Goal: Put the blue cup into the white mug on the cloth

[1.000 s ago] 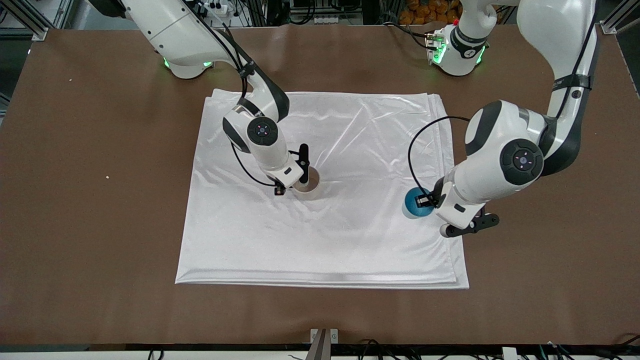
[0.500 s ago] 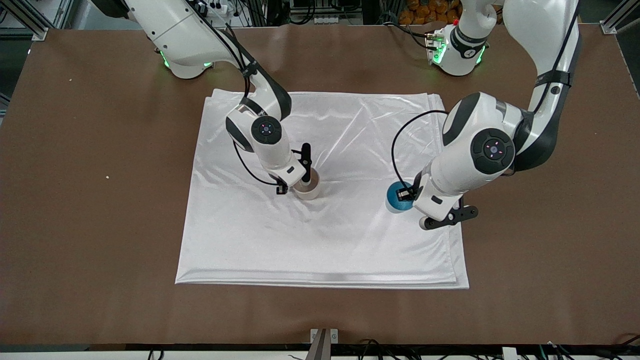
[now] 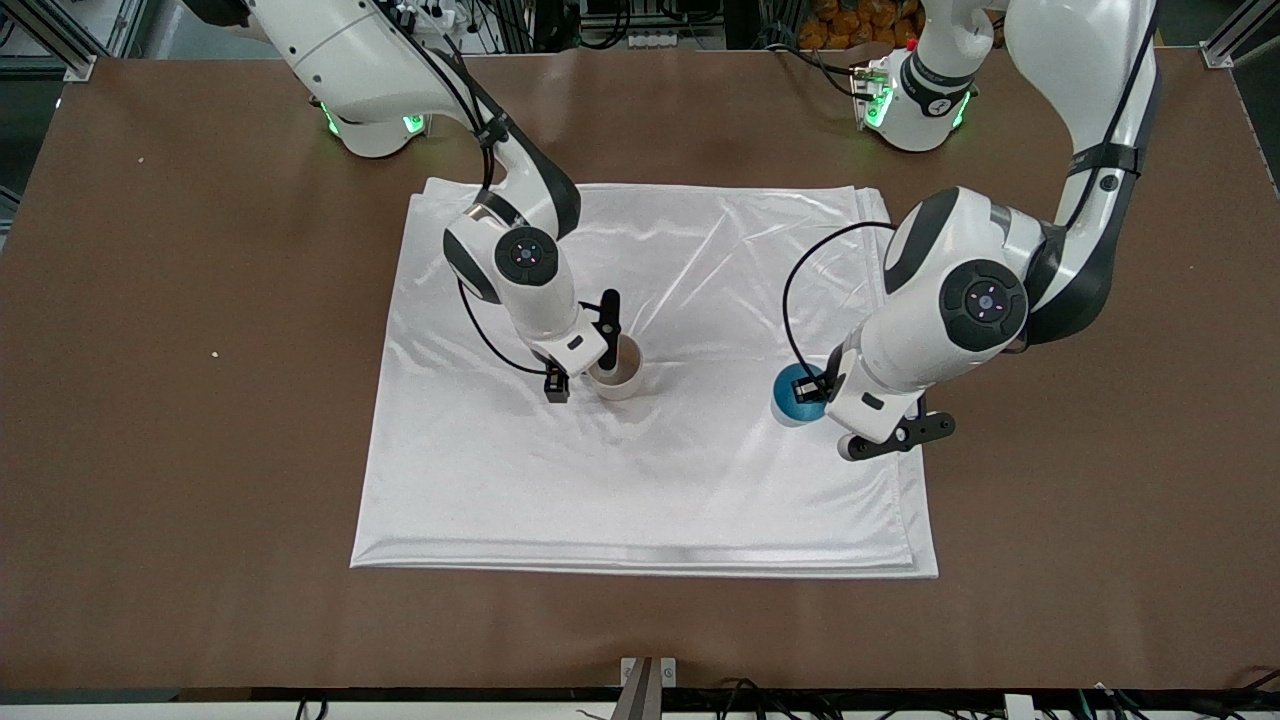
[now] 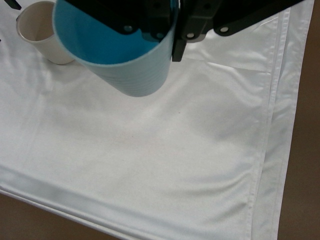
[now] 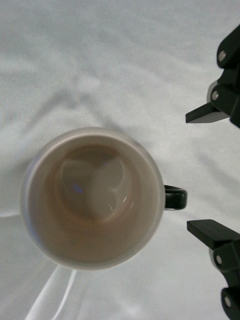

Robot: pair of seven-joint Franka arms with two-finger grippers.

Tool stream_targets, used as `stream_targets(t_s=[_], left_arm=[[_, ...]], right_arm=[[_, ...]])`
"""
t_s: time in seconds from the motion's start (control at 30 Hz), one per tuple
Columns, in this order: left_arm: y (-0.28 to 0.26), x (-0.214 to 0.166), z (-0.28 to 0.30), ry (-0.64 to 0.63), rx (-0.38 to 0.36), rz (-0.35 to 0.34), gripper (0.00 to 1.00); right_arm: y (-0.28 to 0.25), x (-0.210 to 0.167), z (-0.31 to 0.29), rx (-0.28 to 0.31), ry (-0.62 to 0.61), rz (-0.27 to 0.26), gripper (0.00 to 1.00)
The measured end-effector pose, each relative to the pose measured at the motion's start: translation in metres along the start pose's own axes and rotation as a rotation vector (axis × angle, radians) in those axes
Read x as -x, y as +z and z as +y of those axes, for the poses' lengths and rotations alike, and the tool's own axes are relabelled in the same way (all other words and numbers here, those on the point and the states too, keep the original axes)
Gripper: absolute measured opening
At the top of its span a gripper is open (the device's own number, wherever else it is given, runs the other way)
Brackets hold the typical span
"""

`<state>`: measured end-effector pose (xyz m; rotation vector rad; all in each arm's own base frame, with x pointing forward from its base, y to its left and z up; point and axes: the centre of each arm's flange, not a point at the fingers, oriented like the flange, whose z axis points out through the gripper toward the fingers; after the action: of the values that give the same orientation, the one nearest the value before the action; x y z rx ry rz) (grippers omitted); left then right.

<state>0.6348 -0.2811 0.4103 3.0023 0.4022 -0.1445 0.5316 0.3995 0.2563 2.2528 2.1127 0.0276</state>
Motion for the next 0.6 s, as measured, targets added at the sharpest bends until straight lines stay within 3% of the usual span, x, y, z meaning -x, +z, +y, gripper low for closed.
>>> stream_targets(t_s=[0.3, 0.6], left_arm=[[0.002, 0.0, 0.0, 0.0, -0.002, -0.003, 0.05], [0.004, 0.005, 0.007, -0.01, -0.003, -0.005, 0.05]], right_arm=[[-0.069, 0.012, 0.0, 0.011, 0.197, -0.045, 0.89], [-0.13, 0.04, 0.008, 0.041, 0.313, -0.057, 0.89]])
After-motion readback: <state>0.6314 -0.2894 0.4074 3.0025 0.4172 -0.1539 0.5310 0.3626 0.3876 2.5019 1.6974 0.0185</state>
